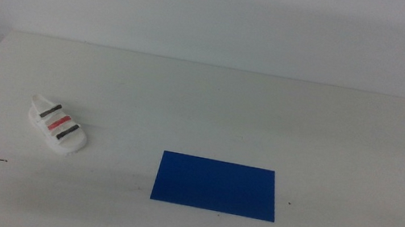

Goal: Use one arm to grab the shoe from the table and place it on the mat.

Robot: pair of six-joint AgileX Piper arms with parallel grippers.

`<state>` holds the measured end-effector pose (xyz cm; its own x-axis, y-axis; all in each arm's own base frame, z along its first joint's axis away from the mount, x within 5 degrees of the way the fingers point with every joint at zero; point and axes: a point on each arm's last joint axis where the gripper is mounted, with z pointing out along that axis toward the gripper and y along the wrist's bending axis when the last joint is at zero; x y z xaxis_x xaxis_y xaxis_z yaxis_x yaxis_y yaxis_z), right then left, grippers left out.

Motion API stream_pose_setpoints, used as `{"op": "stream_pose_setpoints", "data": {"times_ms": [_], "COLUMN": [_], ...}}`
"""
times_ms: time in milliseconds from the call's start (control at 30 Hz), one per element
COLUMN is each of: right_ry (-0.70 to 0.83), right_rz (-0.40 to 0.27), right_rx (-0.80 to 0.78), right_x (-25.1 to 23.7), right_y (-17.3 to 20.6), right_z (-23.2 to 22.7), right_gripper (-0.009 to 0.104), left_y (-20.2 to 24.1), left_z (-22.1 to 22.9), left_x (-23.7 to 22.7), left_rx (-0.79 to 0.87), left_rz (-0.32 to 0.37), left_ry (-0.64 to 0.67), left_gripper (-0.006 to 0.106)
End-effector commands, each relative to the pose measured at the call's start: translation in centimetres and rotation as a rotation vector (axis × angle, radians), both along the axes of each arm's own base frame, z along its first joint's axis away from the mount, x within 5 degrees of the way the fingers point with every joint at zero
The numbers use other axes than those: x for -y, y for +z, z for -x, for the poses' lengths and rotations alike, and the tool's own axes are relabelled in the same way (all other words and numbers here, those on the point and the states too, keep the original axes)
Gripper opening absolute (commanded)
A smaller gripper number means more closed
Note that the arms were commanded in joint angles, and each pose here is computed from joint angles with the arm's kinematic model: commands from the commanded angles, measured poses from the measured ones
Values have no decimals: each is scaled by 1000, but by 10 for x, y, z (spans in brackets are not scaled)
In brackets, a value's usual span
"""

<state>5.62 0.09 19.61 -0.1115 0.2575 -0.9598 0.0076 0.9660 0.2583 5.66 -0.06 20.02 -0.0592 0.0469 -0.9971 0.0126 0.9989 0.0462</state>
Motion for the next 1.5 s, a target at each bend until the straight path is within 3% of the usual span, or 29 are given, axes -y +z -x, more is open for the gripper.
{"op": "stream_pose_setpoints", "data": {"times_ms": [0,133,233,367,500,700,800,867,967,1133,1467], "right_ry": [2,2,2,2,2,2,2,2,2,2,2], "right_rz": [10,10,10,10,10,10,10,10,10,10,10], "right_rx": [11,11,11,11,11,11,11,11,11,11,11], "right_x": [0,0,0,0,0,0,0,0,0,0,0], "right_y": [0,0,0,0,0,0,0,0,0,0,0], "right_z": [0,0,0,0,0,0,0,0,0,0,0], "right_gripper": [79,79,79,79,79,79,79,79,79,79,79], "left_y": [3,52,93,132,153,161,160,151,136,101,25], "left_z": [-1,-20,-52,-108,-164,-230,-255,-268,-281,-300,-325], "left_x": [0,1,4,5,7,9,9,9,8,7,9], "left_rx": [-15,-153,-293,-377,-471,-679,-737,-798,-899,-1022,-1232], "left_rz": [18,31,107,157,230,254,292,360,518,681,752], "left_ry": [-2,-4,-19,-9,12,29,58,106,234,409,560], "left_gripper": [94,94,94,94,93,93,93,93,93,93,87]}}
